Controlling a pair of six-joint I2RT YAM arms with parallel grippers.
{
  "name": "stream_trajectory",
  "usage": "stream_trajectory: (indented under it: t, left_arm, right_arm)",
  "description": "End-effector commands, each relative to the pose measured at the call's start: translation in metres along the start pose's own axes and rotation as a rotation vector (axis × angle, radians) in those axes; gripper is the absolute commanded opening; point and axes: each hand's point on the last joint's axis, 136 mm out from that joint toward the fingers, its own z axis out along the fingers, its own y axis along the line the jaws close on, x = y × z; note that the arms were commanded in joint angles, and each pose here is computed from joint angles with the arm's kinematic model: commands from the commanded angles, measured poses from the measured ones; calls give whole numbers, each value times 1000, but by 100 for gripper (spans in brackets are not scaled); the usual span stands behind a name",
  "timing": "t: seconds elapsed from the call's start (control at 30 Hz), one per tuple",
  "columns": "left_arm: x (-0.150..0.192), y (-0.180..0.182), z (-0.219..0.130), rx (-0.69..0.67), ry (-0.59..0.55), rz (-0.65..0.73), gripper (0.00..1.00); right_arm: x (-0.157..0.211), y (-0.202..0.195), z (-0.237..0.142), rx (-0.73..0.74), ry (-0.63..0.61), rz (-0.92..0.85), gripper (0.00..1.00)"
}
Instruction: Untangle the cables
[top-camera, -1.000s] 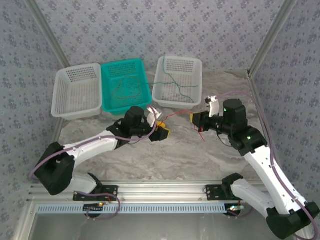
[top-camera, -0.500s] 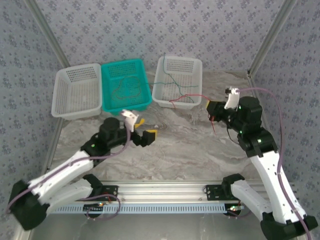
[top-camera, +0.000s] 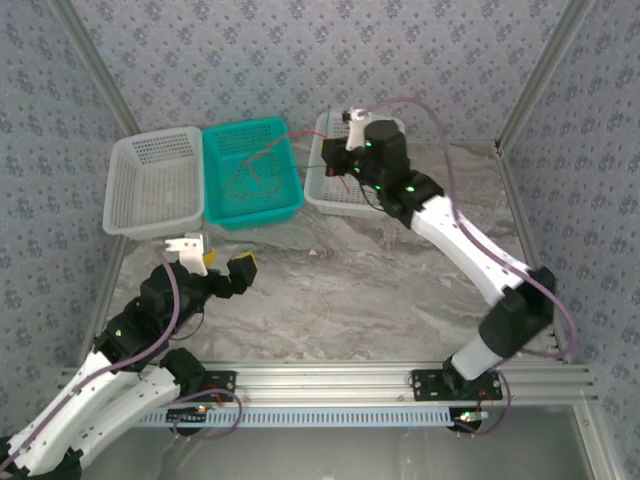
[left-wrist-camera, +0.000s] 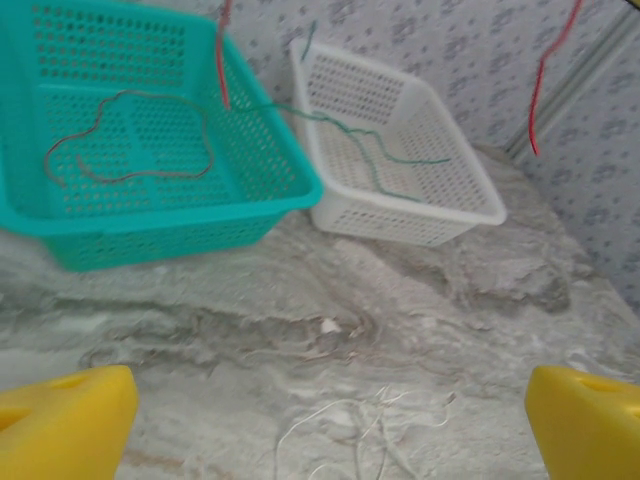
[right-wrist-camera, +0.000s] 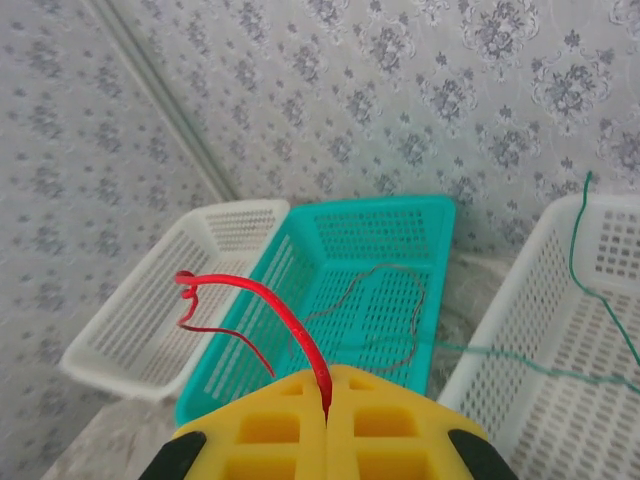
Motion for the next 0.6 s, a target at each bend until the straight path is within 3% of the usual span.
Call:
stream_trajectory:
  t: [0.0, 0.17, 0.33, 0.4, 0.47, 0.57]
  left_arm:
    - [-10, 8, -11, -50, -13, -20, 100]
    - [-8, 9, -13, -58, 3, -15, 99]
    - [-3, 10, -15, -53, 20, -22, 99]
    - [-2, 11, -16, -55, 24, -25, 99]
    - [-2, 12, -17, -56, 21, -28, 99]
    - [-2, 12, -17, -58, 19, -32, 99]
  right_arm:
    - [-18, -9, 38, 70, -85, -17, 0]
    - [8, -11, 110, 102, -54, -2, 0]
    - [36, -3, 160, 121, 34, -7, 0]
    - [45, 6, 173, 118, 75, -11, 13]
    - [60, 12, 180, 123, 132, -13, 42]
    - [61, 25, 175, 79, 165, -7, 59]
